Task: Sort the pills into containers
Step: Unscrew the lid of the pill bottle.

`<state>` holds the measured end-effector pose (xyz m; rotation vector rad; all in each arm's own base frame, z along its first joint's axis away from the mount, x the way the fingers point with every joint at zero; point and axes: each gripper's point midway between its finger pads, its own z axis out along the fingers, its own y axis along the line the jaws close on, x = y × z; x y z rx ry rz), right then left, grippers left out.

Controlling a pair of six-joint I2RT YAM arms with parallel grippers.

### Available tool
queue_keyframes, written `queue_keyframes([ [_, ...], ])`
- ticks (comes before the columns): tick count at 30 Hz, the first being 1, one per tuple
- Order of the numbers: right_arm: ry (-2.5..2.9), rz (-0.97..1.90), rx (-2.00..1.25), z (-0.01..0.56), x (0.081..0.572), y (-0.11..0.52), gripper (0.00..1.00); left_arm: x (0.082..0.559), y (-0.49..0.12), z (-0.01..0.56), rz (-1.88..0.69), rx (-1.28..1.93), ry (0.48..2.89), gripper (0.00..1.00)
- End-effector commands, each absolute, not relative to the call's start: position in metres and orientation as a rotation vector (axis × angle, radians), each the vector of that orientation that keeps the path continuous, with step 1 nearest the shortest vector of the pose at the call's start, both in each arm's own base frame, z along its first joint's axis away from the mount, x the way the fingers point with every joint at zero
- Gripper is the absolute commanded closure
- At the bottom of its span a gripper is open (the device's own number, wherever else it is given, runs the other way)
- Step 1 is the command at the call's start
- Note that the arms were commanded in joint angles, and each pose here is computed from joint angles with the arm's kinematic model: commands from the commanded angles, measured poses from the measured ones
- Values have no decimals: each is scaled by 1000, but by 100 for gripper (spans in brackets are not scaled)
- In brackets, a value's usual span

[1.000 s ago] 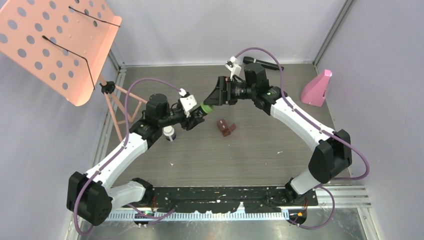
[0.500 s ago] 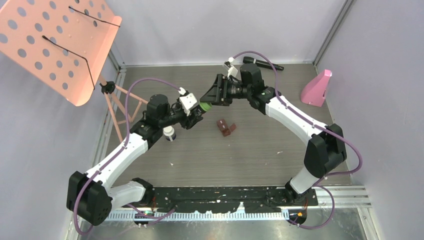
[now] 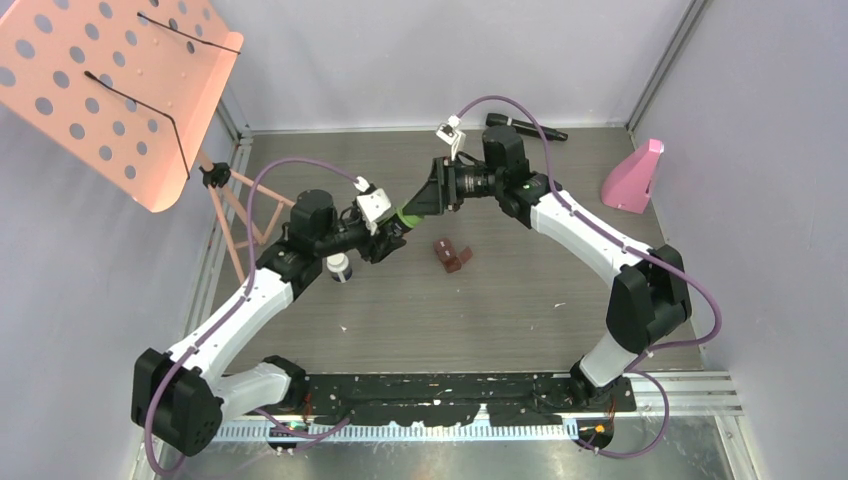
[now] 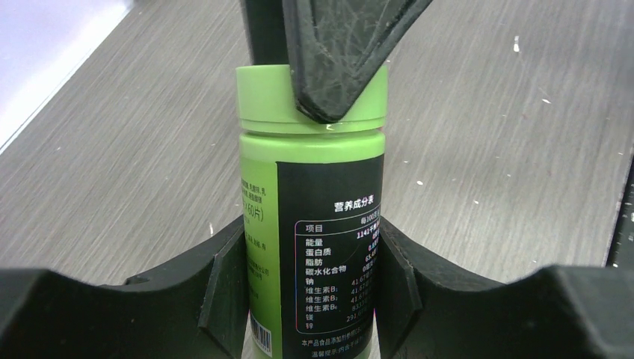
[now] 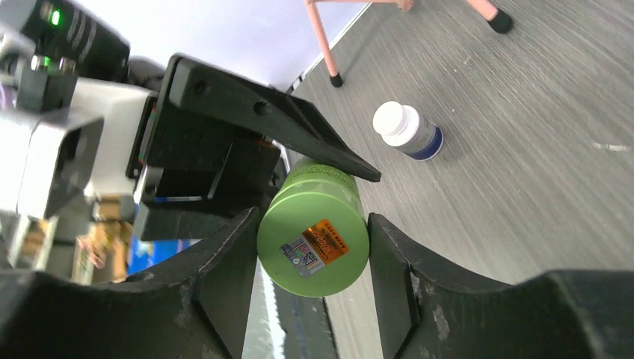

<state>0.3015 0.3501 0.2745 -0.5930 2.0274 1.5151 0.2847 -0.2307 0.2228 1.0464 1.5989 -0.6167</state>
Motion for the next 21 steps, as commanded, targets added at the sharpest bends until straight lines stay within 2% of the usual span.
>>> queue_keyframes([
  [1,1668,1369,-938,298,303,351,72,249,-247,254,-773,1174,1437,100],
  [2,1622,1333,-971,298,305,349,77,243,-249,255,-802,1197,1421,100],
  [6,1473,1305,-1083,313,298,345,85,223,-253,257,-897,1260,1377,100],
  [7,1425,1280,-1109,319,295,343,92,220,-255,258,-917,1269,1370,100],
  [10,1429,1177,-1080,320,299,335,94,217,-259,260,-962,1282,1351,100],
  [11,1430,1156,-1069,322,299,332,84,219,-259,259,-959,1273,1357,100],
  [12,1461,1129,-1039,320,303,329,69,225,-260,258,-943,1261,1359,100],
  [13,1487,1128,-1007,321,303,326,20,231,-260,258,-912,1246,1365,100],
  [14,1523,1117,-966,321,306,324,8,238,-259,256,-882,1228,1377,100],
  [15,1557,1142,-923,323,304,323,2,247,-257,256,-839,1207,1386,100],
  [18,1681,1187,-740,322,309,320,5,274,-251,255,-699,1142,1393,100],
  [20,1823,1204,-552,309,319,316,1,291,-249,255,-621,1103,1384,100],
  [21,1920,1212,-454,295,324,316,4,297,-249,254,-597,1091,1385,100],
])
